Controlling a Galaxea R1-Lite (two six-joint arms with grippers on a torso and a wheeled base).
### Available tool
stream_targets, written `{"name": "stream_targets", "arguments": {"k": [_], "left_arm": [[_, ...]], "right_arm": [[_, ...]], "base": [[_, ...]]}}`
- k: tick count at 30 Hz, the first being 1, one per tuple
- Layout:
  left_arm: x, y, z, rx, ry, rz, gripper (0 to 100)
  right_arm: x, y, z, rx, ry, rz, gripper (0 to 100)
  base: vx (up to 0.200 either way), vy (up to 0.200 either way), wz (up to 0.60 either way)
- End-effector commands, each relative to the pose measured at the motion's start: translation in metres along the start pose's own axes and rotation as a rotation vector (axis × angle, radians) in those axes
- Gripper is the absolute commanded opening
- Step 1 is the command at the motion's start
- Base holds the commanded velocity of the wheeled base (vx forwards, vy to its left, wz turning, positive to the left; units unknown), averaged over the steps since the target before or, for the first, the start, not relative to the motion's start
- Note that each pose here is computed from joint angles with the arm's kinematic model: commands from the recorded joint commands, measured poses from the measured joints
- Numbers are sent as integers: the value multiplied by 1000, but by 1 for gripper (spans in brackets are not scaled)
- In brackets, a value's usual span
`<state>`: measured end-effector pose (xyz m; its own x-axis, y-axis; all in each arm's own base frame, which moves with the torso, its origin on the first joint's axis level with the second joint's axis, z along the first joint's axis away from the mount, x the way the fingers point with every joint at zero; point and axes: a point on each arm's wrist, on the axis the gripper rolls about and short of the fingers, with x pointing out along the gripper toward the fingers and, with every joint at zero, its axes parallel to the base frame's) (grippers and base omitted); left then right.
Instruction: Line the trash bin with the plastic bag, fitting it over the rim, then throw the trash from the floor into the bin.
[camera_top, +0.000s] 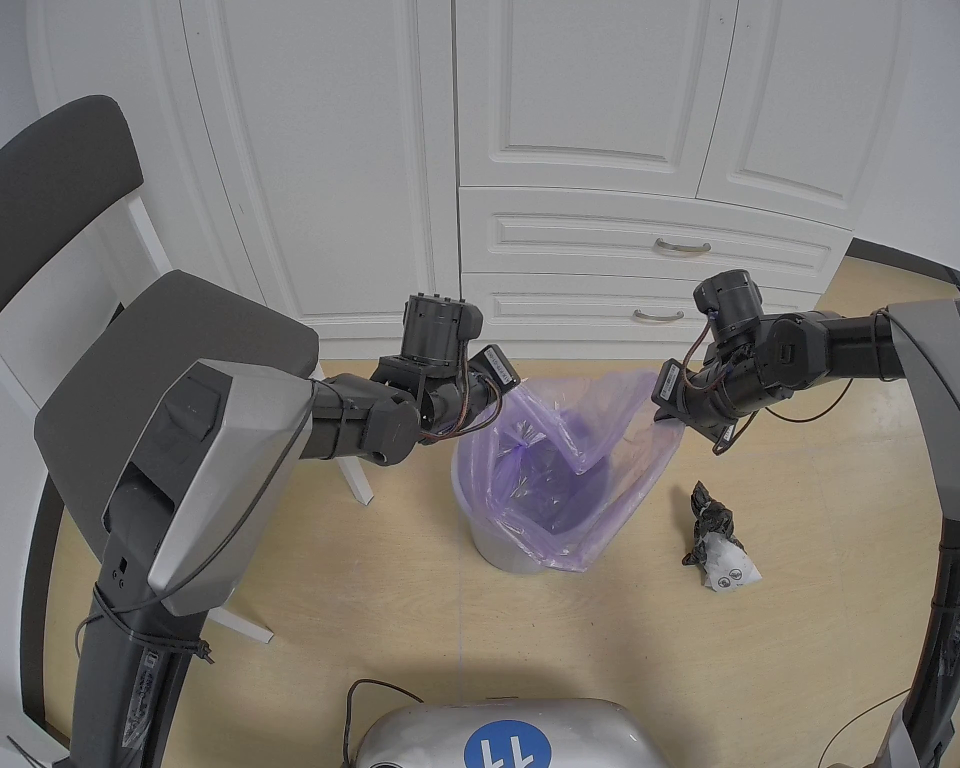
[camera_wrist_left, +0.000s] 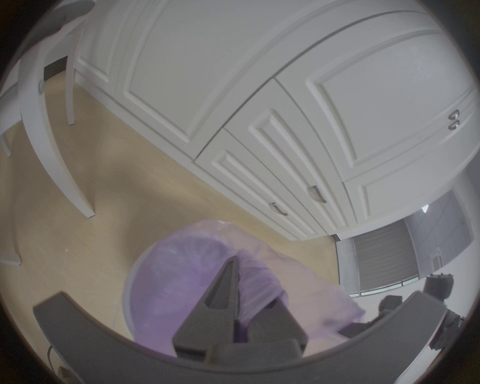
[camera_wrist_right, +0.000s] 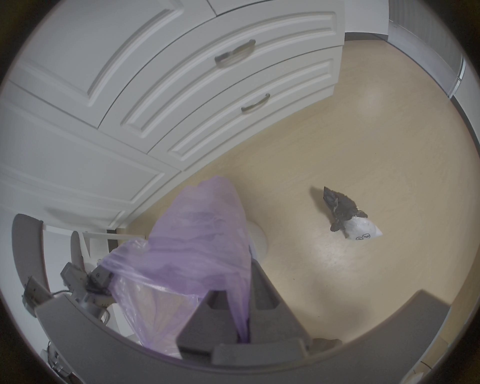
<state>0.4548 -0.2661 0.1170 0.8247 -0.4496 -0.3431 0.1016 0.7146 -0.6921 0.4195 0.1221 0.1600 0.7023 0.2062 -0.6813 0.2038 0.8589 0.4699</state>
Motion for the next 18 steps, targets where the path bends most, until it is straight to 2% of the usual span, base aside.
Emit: {"name": "stream_targets", "arguments": {"k": [1, 4, 6, 7, 11, 15, 18], "left_arm": [[14, 29, -4, -28, 19, 75, 0], [3, 28, 0, -51, 55, 122, 0], [2, 27, 1, -51, 56, 123, 0], [-15, 15, 8, -56, 87, 147, 0], [-50, -9, 15, -43, 146, 171, 0], [-70, -23, 20, -37, 157, 161, 0], [-92, -36, 25, -35, 194, 103, 0]], "right_arm": [[14, 3, -12, -12, 39, -9, 0], [7, 12, -19, -29, 53, 4, 0], [5, 13, -19, -30, 52, 6, 0], [-12, 24, -29, -58, 80, 18, 0], [-44, 41, -44, -107, 119, 42, 0], [-63, 50, -49, -122, 127, 64, 0], [-83, 55, -50, -129, 122, 84, 0]], "base": [[0, 0, 0], [0, 0, 0], [0, 0, 0], [0, 0, 0], [0, 0, 0], [0, 0, 0], [0, 0, 0]]}}
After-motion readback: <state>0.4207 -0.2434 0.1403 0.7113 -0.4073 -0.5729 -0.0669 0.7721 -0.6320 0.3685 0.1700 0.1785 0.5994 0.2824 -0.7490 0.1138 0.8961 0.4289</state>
